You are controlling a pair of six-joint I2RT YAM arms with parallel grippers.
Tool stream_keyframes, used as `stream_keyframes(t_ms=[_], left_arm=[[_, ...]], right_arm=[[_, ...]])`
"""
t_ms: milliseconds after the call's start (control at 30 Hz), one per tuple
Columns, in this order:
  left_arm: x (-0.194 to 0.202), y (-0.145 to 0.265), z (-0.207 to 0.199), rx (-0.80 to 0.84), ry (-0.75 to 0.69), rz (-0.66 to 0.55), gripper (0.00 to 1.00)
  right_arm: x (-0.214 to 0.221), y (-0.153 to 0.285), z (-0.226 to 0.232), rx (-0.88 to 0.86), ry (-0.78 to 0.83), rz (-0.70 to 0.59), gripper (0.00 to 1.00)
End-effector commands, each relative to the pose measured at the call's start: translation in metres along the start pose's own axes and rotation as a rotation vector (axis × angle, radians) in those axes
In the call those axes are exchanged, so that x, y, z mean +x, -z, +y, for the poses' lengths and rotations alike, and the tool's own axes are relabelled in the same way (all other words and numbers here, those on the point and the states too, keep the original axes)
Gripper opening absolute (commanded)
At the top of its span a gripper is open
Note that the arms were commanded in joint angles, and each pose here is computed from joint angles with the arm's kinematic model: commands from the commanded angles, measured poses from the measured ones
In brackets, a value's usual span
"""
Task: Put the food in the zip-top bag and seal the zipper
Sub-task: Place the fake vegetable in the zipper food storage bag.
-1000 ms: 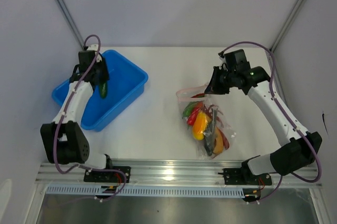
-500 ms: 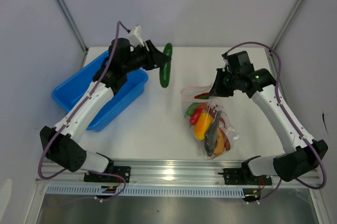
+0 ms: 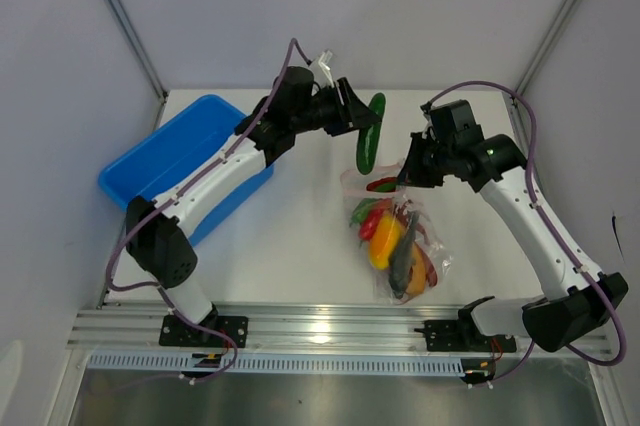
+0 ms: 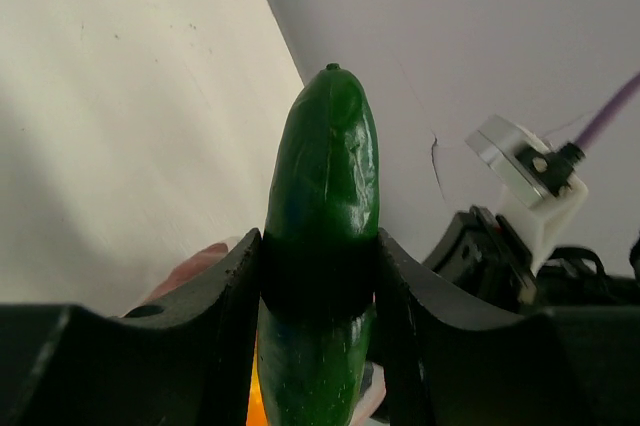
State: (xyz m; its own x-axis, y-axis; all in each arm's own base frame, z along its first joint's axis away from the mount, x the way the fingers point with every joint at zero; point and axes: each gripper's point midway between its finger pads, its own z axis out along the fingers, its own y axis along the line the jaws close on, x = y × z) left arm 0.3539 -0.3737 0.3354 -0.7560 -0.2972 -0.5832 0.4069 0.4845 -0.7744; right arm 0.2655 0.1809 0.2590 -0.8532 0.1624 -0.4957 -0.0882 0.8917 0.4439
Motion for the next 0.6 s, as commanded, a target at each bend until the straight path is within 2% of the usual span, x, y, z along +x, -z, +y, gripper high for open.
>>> stream_keyframes(t_ms=[0,267,567], left_arm=[[-0.014,-0.011,-0.026,0.033,-0.007,-0.039,0.00],[0.023,-0.036,-0.013,0.004,-0.018,0.038,0.01],[0.059,-0.025,-0.018,0.033,-0.091,0.083,0.01]], right_arm=[[-0.007,0.015,0.011,-0.041,0.001,-0.061,0.00],[-0.012,0.026,0.010,-0.028,-0.007,-0.084,0.00],[-0.023,0.026,0.025,-0.104,-0.129,-0.098,0.00]])
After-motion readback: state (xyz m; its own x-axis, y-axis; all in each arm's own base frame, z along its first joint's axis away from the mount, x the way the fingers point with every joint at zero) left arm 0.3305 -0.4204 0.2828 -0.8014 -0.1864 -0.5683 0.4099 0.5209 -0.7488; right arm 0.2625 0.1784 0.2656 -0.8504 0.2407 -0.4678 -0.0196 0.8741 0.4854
